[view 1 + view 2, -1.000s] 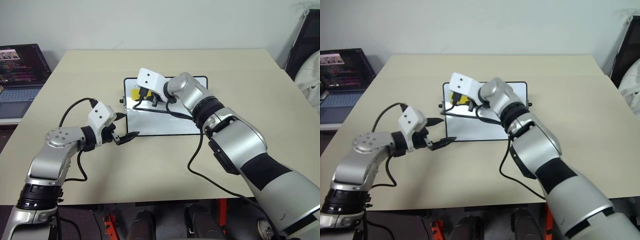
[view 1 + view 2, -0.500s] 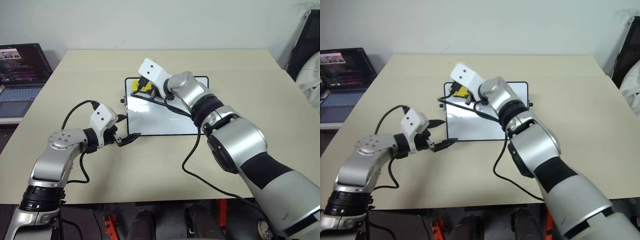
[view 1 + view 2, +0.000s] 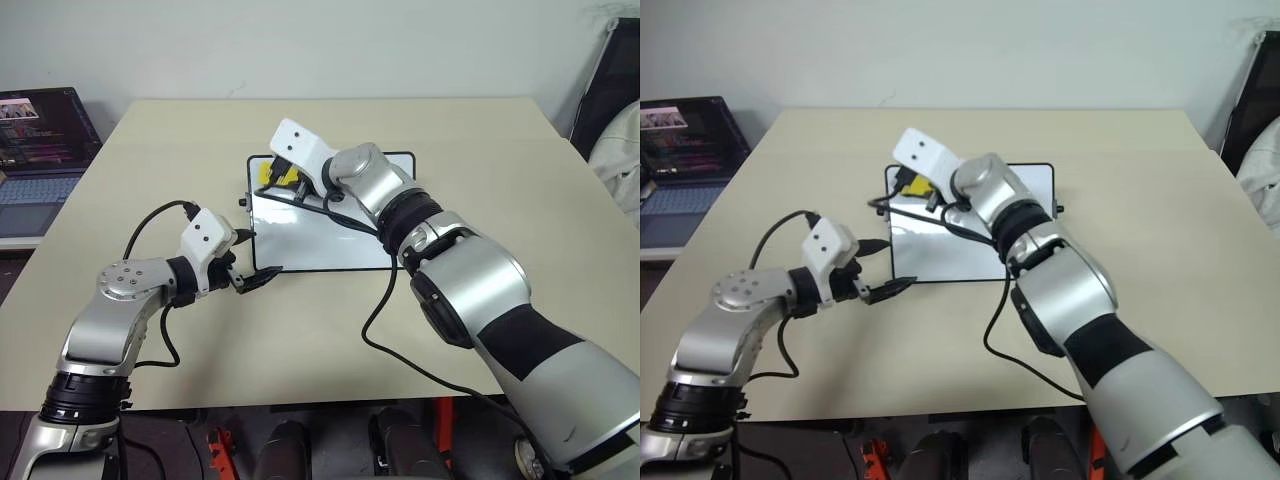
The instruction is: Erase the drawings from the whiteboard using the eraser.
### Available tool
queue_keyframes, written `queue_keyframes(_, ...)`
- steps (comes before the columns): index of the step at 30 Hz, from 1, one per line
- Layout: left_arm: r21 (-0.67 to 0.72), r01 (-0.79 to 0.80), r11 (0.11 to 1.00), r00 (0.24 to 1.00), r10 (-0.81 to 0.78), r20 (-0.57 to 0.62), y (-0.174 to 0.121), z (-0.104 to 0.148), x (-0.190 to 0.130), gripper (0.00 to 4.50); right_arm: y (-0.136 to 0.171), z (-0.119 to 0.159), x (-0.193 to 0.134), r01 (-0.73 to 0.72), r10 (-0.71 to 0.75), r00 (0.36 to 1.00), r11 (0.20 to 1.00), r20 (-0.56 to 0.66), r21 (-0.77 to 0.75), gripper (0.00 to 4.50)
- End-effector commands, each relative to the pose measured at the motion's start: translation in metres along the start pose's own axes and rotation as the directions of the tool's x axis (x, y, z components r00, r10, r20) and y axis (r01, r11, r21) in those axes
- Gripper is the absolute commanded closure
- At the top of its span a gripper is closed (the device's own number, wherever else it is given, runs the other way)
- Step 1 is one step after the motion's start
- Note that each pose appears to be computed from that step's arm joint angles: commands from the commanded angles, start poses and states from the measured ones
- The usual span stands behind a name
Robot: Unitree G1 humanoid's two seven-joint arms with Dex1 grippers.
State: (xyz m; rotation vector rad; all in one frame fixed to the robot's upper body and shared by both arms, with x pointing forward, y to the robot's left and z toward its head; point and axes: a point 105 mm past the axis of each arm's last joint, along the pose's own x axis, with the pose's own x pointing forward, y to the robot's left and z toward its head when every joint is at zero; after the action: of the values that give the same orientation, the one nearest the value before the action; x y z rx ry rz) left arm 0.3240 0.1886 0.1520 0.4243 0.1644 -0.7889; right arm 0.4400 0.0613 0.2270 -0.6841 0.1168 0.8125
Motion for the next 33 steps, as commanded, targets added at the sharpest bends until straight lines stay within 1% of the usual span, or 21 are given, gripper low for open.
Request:
queue_keyframes(1,0.041,-0.020,0.999,0.999,0.018,0.034,0.002,0.012,-0.003,0.00,-0.006,0.010,-0.004,0.012,-0.012,1.000,0.999,0.013,-0.041,3.43)
queue_keyframes(3,0.038,-0.023,0.999,0.999,0.021,0.039,0.002,0.013,-0.003,0.00,-0.003,0.009,-0.003,-0.009,0.010,1.000,0.999,0.023,-0.035,3.43)
queue_keyframes(4,0.037,-0.024,0.999,0.999,0.023,0.044,0.003,0.014,-0.003,0.00,-0.003,0.014,-0.003,-0.015,0.016,0.999,1.000,0.051,-0.022,3.43)
queue_keyframes(6,0.032,-0.022,0.999,0.998,0.020,0.063,0.002,0.018,-0.002,0.00,-0.003,0.029,-0.008,-0.061,0.057,0.988,0.998,0.145,0.027,3.43)
queue_keyframes(7,0.030,-0.017,0.999,0.997,0.015,0.072,0.001,0.020,-0.002,0.00,-0.003,0.035,-0.011,-0.086,0.079,0.979,0.996,0.188,0.028,3.43)
queue_keyframes(9,0.029,-0.007,1.000,0.996,0.004,0.090,0.000,0.026,-0.001,0.00,-0.004,0.049,-0.020,-0.148,0.126,0.952,0.987,0.280,0.057,3.43)
queue_keyframes(11,0.025,0.010,1.000,0.992,-0.013,0.124,-0.003,0.035,0.002,0.00,-0.014,0.056,-0.040,-0.164,0.130,0.917,0.985,0.377,0.059,3.43)
queue_keyframes(12,0.026,0.023,0.999,0.990,-0.026,0.139,-0.004,0.040,0.003,0.00,-0.019,0.054,-0.053,-0.162,0.119,0.905,0.984,0.409,0.072,3.43)
queue_keyframes(13,0.029,0.040,0.999,0.987,-0.044,0.153,-0.007,0.045,0.005,0.00,-0.027,0.047,-0.071,-0.116,0.071,0.901,0.990,0.429,0.078,3.43)
queue_keyframes(15,0.054,0.072,0.996,0.982,-0.080,0.174,-0.012,0.056,0.008,0.00,-0.037,0.026,-0.107,-0.042,-0.029,0.900,0.987,0.435,0.152,3.44)
queue_keyframes(18,0.089,0.117,0.989,0.968,-0.134,0.214,-0.017,0.075,0.011,0.00,-0.037,-0.013,-0.152,0.072,-0.161,0.921,0.965,0.353,0.252,3.45)
queue_keyframes(21,0.139,0.181,0.974,0.942,-0.212,0.262,-0.027,0.098,0.019,0.00,-0.024,-0.067,-0.193,0.201,-0.287,0.939,0.905,0.191,0.375,3.45)
queue_keyframes(24,0.180,0.258,0.949,0.910,-0.301,0.286,-0.039,0.111,0.025,0.00,-0.016,-0.096,-0.221,0.326,-0.400,0.914,0.823,0.067,0.465,3.45)
queue_keyframes(26,0.212,0.338,0.917,0.875,-0.390,0.289,-0.053,0.117,0.030,0.00,-0.007,-0.126,-0.240,0.427,-0.461,0.885,0.753,-0.062,0.501,3.45)
queue_keyframes(29,0.231,0.434,0.871,0.830,-0.486,0.272,-0.066,0.114,0.039,0.00,0.011,-0.163,-0.251,0.523,-0.485,0.846,0.679,-0.221,0.515,3.45)
queue_keyframes(30,0.248,0.462,0.852,0.816,-0.517,0.257,-0.071,0.111,0.044,0.00,0.018,-0.178,-0.252,0.553,-0.487,0.829,0.637,-0.275,0.537,3.45)
queue_keyframes(32,0.269,0.502,0.822,0.791,-0.563,0.241,-0.079,0.108,0.052,0.00,0.029,-0.198,-0.250,0.590,-0.483,0.804,0.577,-0.347,0.565,3.45)
queue_keyframes(33,0.288,0.516,0.806,0.778,-0.582,0.235,-0.083,0.107,0.057,0.00,0.031,-0.206,-0.248,0.612,-0.492,0.786,0.528,-0.375,0.589,3.45)
